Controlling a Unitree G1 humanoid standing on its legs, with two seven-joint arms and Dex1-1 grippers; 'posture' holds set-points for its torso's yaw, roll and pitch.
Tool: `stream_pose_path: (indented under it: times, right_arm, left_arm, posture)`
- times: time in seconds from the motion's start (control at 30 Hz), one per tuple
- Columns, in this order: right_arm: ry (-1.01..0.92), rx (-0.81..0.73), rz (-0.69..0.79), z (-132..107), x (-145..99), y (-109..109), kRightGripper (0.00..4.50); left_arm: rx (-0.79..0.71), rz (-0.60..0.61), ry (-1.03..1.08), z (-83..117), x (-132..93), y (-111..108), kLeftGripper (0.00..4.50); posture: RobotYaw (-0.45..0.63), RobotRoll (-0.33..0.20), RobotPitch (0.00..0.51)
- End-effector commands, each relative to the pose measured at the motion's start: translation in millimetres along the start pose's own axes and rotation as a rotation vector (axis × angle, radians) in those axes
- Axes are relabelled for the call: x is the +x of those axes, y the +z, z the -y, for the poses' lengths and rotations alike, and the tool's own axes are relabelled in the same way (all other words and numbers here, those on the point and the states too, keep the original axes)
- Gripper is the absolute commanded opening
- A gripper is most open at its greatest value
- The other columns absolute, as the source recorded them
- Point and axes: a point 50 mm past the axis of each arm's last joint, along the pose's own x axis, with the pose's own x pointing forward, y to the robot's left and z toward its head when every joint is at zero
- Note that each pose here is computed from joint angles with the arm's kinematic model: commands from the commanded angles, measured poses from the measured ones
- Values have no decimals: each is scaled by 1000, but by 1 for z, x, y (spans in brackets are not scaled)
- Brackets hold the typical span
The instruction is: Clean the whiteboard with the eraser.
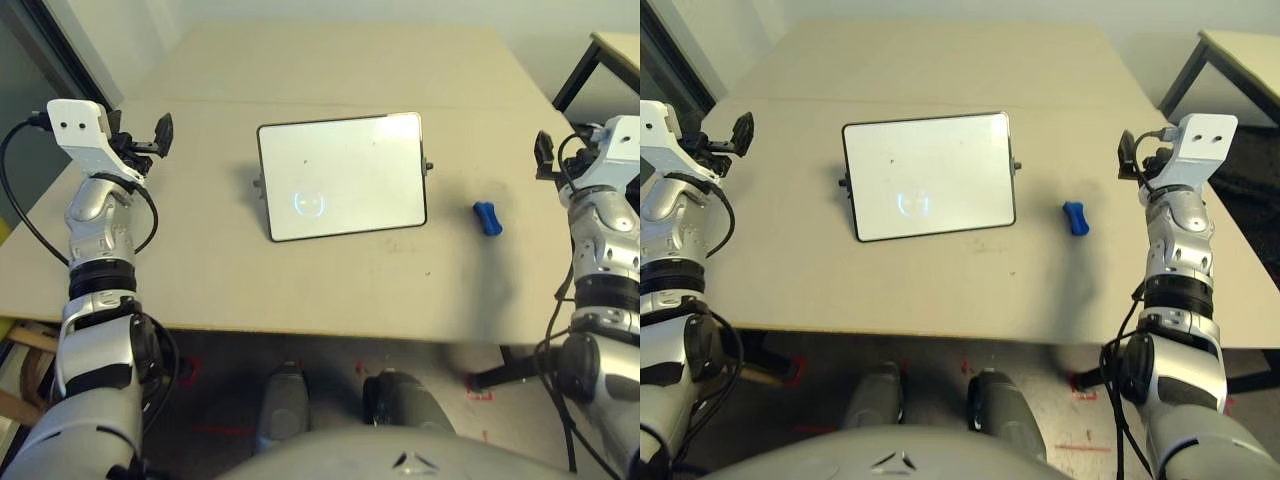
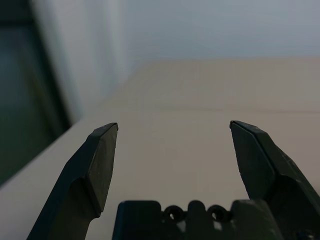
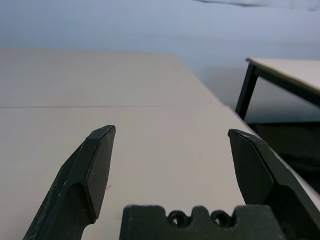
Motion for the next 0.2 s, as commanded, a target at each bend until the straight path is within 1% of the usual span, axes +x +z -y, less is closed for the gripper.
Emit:
stream_pose_path:
  times: [0.03,0.17,0.2]
  right_arm:
    - [-48,32,16,7,-3,-7,4478]
    - [-66,31,8,9,-4,-12,4478]
    - [-66,30,8,9,-4,-13,4478]
  left_arm:
    - [0,-24,102,-6,-5,-12,4500]
    - [5,-53,69,0,-6,-19,4500]
    - [11,-54,63,1,-6,-19,4500]
  posture:
    - [258,0,32]
    - [249,0,29]
    - [231,0,26]
